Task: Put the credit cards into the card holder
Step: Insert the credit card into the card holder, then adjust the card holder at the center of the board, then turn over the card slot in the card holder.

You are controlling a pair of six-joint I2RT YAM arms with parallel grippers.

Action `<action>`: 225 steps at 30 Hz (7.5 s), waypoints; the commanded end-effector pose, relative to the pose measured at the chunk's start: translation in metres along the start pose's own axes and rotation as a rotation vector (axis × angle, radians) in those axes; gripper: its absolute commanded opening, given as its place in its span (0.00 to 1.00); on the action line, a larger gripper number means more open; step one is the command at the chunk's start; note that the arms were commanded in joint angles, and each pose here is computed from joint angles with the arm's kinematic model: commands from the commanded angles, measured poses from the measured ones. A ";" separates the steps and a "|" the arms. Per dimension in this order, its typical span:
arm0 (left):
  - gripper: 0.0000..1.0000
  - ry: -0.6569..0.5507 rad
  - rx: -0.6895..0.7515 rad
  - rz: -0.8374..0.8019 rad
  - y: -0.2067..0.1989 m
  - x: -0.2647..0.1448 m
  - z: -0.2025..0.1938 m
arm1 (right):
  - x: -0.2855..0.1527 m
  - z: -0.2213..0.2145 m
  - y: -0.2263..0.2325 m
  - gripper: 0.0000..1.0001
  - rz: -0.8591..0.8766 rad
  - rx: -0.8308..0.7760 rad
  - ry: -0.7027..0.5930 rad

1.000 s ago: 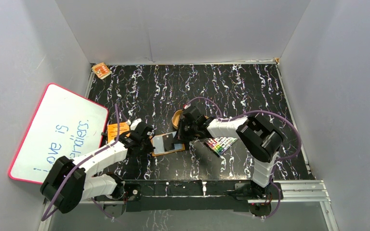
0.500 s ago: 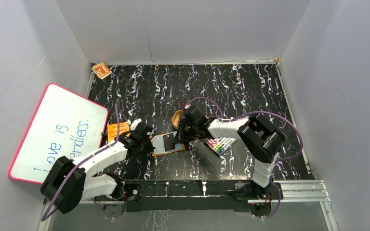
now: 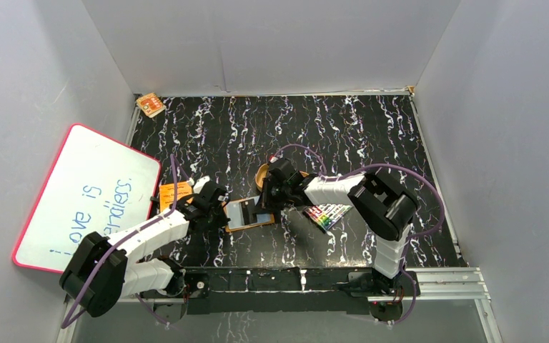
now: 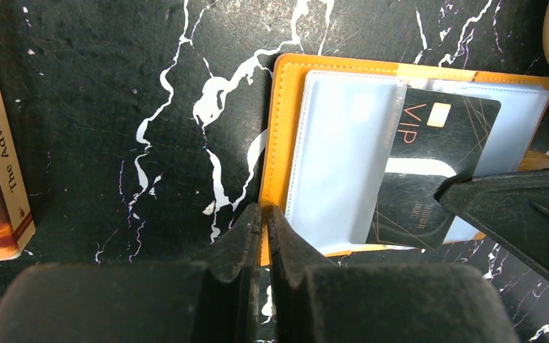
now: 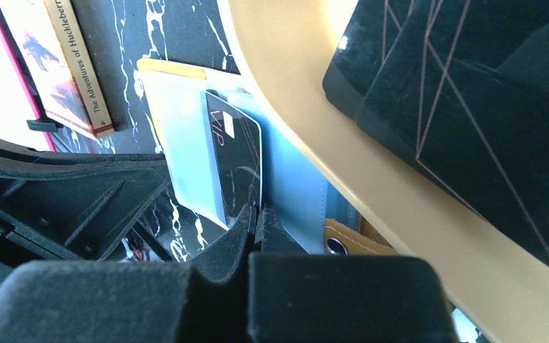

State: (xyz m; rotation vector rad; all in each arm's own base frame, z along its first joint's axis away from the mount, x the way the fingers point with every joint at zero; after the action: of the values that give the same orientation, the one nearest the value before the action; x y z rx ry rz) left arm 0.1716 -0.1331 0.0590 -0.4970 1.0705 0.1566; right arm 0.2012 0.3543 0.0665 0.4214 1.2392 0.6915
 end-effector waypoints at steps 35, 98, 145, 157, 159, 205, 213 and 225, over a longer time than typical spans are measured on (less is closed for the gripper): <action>0.02 0.103 0.022 0.036 0.012 0.008 -0.020 | 0.019 -0.027 0.019 0.29 0.120 -0.004 0.124; 0.86 0.026 0.117 -0.396 -0.061 -0.056 0.015 | -0.040 -0.061 -0.015 0.45 -0.078 -0.080 -0.072; 0.22 0.131 0.372 0.095 -0.030 0.038 -0.022 | -0.102 -0.034 -0.005 0.41 -0.124 -0.214 -0.199; 0.02 0.135 0.337 0.110 -0.023 0.039 -0.026 | -0.073 -0.028 0.027 0.31 0.026 -0.193 -0.133; 0.01 0.137 0.331 0.105 -0.023 0.038 -0.027 | -0.067 -0.024 0.035 0.28 0.061 -0.168 -0.141; 0.34 0.058 0.240 -0.039 -0.063 -0.004 0.000 | -0.013 -0.018 0.015 0.18 -0.007 -0.087 -0.039; 0.57 0.045 0.227 -0.090 -0.074 -0.019 0.006 | -0.010 -0.017 0.016 0.18 0.000 -0.089 -0.036; 0.63 0.080 0.241 -0.055 -0.066 -0.004 -0.003 | -0.006 -0.017 0.019 0.19 0.028 -0.089 -0.019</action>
State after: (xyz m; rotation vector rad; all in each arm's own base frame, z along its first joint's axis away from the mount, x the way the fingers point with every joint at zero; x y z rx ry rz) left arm 0.1932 -0.1893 0.0840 -0.3213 1.1117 -0.0286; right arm 0.1703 0.3493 0.0681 0.3499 1.2241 0.7070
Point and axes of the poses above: each gripper's point midway between its finger pads, its own x axis out along the fingers, its own y axis along the line the jaws close on, z = x × y, the point moved 5 cm from there along -x, back along the fingers, and after that the axes turned 6 degrees about -x, right-handed, at the moved point
